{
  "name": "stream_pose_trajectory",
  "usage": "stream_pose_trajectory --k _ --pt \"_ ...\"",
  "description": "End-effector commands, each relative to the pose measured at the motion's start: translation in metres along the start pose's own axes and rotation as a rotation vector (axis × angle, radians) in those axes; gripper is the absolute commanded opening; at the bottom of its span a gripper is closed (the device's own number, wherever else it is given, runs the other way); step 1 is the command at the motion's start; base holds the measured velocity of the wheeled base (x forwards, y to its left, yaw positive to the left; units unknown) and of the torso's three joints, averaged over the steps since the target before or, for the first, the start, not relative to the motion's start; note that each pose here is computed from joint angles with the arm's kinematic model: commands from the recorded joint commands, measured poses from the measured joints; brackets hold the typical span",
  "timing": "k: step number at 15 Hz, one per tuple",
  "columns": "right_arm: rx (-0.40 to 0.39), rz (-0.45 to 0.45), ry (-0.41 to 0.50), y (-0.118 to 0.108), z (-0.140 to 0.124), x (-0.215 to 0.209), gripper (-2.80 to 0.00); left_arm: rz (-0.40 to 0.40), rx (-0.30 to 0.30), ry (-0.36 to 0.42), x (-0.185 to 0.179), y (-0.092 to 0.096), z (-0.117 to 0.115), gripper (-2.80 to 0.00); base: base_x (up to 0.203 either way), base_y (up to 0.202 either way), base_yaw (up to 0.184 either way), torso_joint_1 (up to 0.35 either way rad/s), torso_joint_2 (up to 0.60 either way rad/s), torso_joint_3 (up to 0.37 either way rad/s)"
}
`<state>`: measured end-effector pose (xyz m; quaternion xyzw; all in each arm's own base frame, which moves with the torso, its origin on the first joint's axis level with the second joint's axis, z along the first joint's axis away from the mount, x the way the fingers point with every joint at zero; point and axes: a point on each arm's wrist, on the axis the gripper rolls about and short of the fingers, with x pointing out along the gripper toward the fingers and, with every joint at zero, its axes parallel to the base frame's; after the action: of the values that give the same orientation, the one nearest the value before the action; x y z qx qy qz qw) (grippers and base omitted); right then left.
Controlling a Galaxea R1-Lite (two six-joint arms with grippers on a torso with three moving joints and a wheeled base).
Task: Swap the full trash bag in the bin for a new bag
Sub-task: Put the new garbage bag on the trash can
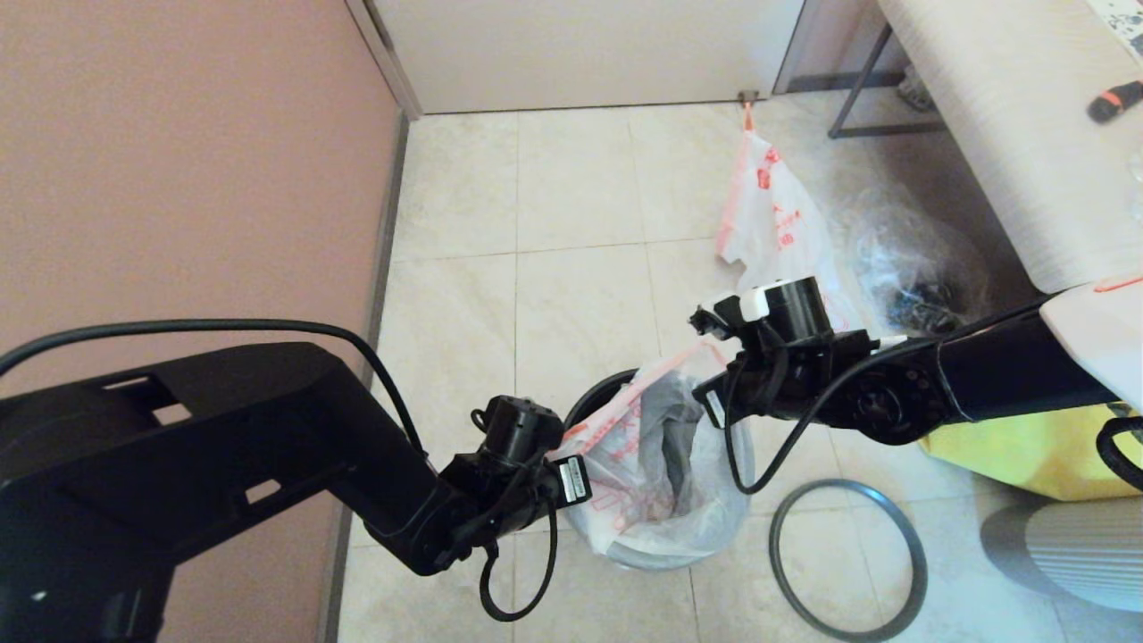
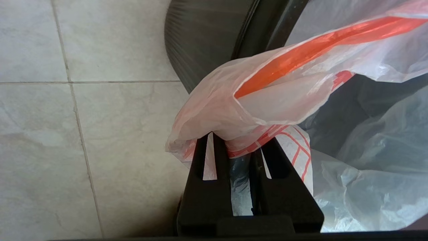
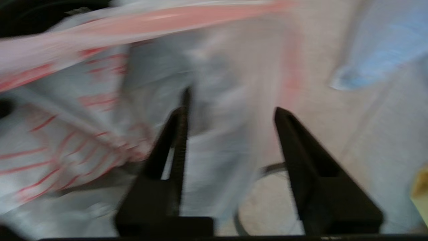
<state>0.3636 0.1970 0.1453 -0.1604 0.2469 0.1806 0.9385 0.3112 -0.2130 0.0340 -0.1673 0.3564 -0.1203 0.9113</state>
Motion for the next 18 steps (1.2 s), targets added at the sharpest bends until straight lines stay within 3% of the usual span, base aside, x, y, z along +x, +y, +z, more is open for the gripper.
stream_pose_trajectory --k 1,8,15,18 --pt "-0.029 0.028 0.023 0.015 -0.007 0.010 -2.80 -0.004 -0.006 -0.006 0.000 -0.001 0.001 -2.80 0.000 0.000 0.000 0.000 0.00 0.000" --pt "-0.090 0.110 0.030 0.070 -0.013 0.053 -2.80 -0.024 0.007 -0.003 -0.003 -0.009 -0.002 -2.80 0.000 0.000 0.000 0.000 0.00 0.000" --pt "-0.062 0.137 -0.042 0.081 0.005 0.061 -2.80 -0.031 0.010 -0.004 -0.005 -0.011 -0.003 -2.80 0.000 0.000 0.000 0.000 0.00 0.000" --pt "0.022 0.176 -0.091 0.098 0.018 0.059 -2.80 -0.032 0.012 -0.002 -0.006 -0.012 -0.004 -2.80 0.000 0.000 0.000 0.000 0.00 0.000"
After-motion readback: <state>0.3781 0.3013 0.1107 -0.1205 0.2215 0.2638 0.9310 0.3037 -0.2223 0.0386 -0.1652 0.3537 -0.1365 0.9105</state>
